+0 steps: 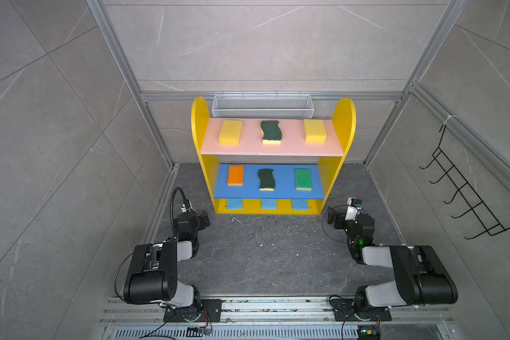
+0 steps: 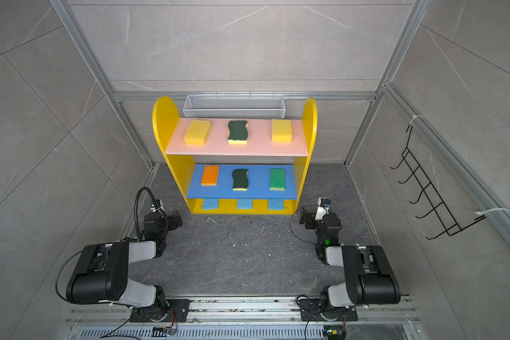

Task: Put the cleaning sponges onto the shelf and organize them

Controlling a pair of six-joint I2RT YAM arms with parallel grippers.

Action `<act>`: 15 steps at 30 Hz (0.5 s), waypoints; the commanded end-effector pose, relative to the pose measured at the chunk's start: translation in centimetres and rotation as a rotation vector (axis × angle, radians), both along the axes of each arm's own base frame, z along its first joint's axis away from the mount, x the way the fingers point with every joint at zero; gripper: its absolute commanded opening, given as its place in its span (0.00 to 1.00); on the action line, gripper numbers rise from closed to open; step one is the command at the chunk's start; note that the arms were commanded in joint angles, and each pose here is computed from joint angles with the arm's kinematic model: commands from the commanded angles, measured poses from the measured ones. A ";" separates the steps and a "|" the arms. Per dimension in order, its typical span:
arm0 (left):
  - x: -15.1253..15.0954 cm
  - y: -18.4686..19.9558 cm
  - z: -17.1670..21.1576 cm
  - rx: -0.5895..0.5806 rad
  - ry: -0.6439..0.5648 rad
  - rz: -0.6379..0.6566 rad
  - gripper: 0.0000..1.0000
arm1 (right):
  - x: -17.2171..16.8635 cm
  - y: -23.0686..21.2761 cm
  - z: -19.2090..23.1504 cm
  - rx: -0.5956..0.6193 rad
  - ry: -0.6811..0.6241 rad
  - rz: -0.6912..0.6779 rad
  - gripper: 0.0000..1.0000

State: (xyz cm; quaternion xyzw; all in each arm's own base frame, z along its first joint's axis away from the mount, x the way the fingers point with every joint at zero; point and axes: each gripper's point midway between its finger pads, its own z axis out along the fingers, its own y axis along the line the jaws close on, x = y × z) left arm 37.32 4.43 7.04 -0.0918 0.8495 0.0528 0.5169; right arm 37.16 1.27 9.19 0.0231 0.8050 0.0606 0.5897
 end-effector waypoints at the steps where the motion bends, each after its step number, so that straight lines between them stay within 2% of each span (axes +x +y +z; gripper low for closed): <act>1: 1.1 -0.6 1.8 0.026 -0.088 -0.045 1.00 | -0.2 -1.2 0.8 -0.062 -0.047 -0.066 0.99; 7: 1.1 -0.6 1.8 0.023 -0.084 -0.047 1.00 | 1.4 0.0 0.3 -0.079 0.025 -0.007 0.99; 15: 1.0 -0.6 1.8 0.023 -0.084 -0.046 1.00 | 1.4 0.1 0.3 -0.084 0.023 -0.007 0.99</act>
